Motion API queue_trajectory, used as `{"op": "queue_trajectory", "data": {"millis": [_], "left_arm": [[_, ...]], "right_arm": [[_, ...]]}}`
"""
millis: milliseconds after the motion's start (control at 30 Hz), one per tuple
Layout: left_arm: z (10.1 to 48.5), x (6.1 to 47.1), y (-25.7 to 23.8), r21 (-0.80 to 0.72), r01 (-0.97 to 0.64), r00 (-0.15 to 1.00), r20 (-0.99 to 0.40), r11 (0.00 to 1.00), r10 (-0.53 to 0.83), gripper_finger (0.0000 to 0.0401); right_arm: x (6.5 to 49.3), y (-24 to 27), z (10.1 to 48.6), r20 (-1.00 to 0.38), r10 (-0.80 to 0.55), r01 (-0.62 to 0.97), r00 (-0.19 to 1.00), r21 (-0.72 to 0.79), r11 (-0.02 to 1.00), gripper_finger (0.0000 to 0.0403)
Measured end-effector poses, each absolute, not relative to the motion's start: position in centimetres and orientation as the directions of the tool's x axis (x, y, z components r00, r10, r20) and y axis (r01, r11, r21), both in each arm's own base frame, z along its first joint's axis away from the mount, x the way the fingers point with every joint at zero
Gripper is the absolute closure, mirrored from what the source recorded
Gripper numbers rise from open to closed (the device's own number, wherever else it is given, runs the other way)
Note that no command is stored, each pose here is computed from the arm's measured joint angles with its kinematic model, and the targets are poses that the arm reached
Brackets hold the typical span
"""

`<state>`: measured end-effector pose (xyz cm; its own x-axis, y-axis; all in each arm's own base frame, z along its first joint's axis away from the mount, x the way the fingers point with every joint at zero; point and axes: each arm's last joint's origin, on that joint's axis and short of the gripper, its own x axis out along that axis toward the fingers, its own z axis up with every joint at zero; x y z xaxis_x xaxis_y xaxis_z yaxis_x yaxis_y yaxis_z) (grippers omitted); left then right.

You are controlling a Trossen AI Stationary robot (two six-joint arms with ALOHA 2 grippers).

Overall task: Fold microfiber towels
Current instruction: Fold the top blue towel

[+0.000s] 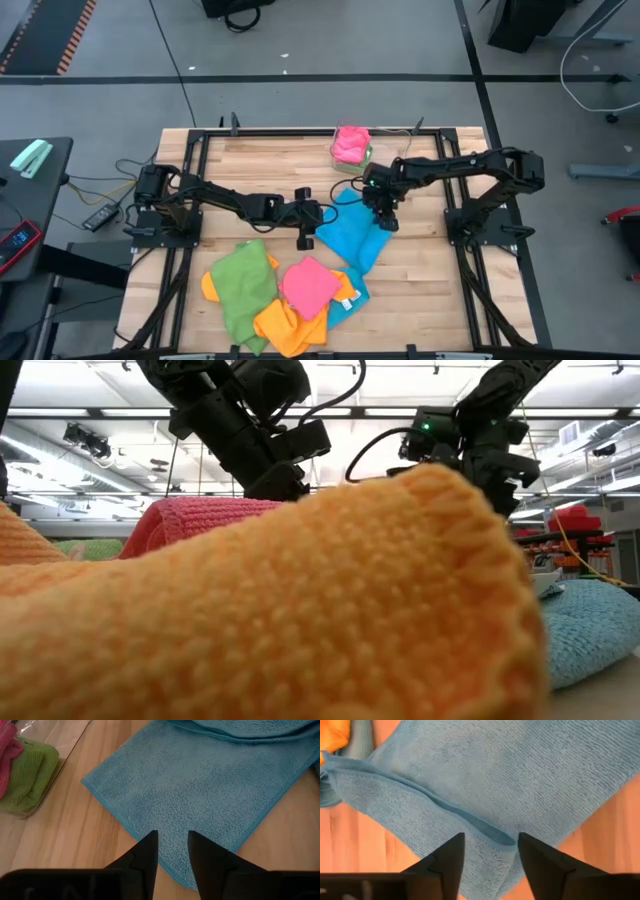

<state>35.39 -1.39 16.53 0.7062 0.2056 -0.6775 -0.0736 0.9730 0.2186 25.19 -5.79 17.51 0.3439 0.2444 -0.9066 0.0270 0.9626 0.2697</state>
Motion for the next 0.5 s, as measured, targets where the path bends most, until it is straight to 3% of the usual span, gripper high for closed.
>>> {"op": "queue_trajectory", "data": {"millis": [233, 500], "left_arm": [[16.5, 35.4, -1.4, 0.218, -0.074, 0.706, -0.678, 0.973, 0.206, 0.0286], [16.5, 35.4, -1.4, 0.218, -0.074, 0.706, -0.677, 0.973, 0.206, 0.0285]], "right_arm": [[24.8, -5.8, 16.6, -0.909, 0.242, 0.029, 0.339, 0.268, 0.963, 0.014], [24.0, -5.5, 15.0, -0.902, 0.264, 0.025, 0.343, 0.289, 0.957, 0.0146]]}}
